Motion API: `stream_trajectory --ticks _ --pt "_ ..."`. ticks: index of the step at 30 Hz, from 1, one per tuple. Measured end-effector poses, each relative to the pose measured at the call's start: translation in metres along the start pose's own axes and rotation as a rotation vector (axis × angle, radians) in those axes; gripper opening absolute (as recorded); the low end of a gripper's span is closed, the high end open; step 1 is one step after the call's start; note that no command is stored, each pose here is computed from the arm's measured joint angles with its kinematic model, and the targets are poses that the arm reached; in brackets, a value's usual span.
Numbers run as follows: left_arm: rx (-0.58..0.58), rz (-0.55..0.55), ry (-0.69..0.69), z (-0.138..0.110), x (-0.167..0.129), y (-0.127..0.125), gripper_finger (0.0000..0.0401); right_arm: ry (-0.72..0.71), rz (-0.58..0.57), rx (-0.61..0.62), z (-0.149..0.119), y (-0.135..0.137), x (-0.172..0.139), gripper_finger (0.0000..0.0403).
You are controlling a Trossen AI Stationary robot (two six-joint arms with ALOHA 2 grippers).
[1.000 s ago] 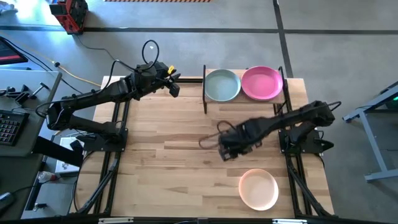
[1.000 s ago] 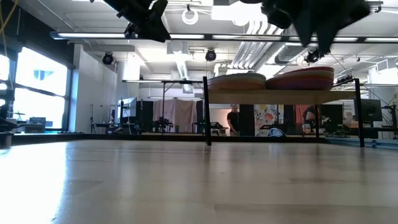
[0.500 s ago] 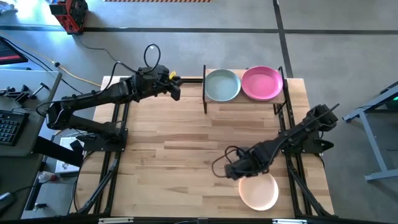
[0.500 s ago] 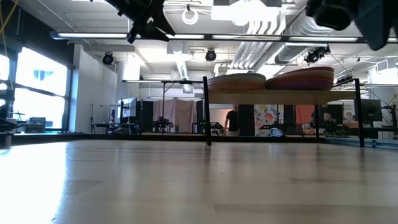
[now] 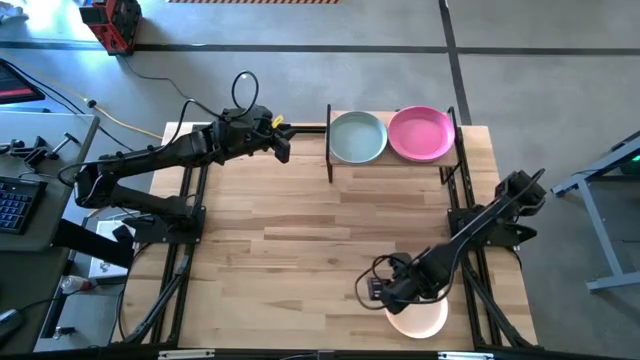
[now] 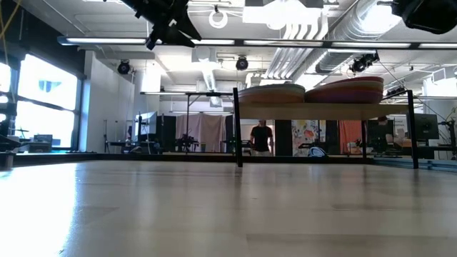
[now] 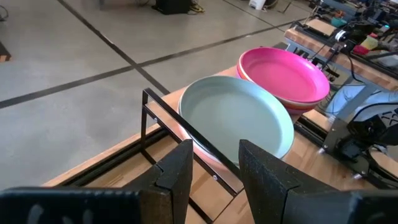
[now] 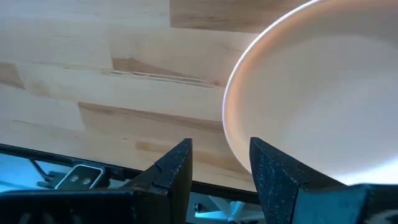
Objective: Place and stack plates onto a shelf
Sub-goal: Stack the light orange plate on the blue plate on the shelf
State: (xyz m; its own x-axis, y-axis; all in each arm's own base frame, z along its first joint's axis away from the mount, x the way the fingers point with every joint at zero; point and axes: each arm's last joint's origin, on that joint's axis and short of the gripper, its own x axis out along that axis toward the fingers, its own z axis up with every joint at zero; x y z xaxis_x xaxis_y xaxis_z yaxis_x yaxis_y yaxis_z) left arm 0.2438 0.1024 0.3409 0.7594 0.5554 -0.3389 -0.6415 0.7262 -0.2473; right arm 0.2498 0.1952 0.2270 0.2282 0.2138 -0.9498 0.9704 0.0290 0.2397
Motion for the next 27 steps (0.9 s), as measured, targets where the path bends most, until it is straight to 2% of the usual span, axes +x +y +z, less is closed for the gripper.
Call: stream_trajectory --ticks 18,27 --pt "0.0 0.001 0.0 0.0 0.0 0.0 0.0118 -0.057 -0.1 -0.001 -0.002 0.006 0.055 0.0138" --pt "0.001 0.001 0.0 0.0 0.0 0.0 0.0118 -0.039 -0.144 0.006 -0.002 0.008 0.075 0.0138"
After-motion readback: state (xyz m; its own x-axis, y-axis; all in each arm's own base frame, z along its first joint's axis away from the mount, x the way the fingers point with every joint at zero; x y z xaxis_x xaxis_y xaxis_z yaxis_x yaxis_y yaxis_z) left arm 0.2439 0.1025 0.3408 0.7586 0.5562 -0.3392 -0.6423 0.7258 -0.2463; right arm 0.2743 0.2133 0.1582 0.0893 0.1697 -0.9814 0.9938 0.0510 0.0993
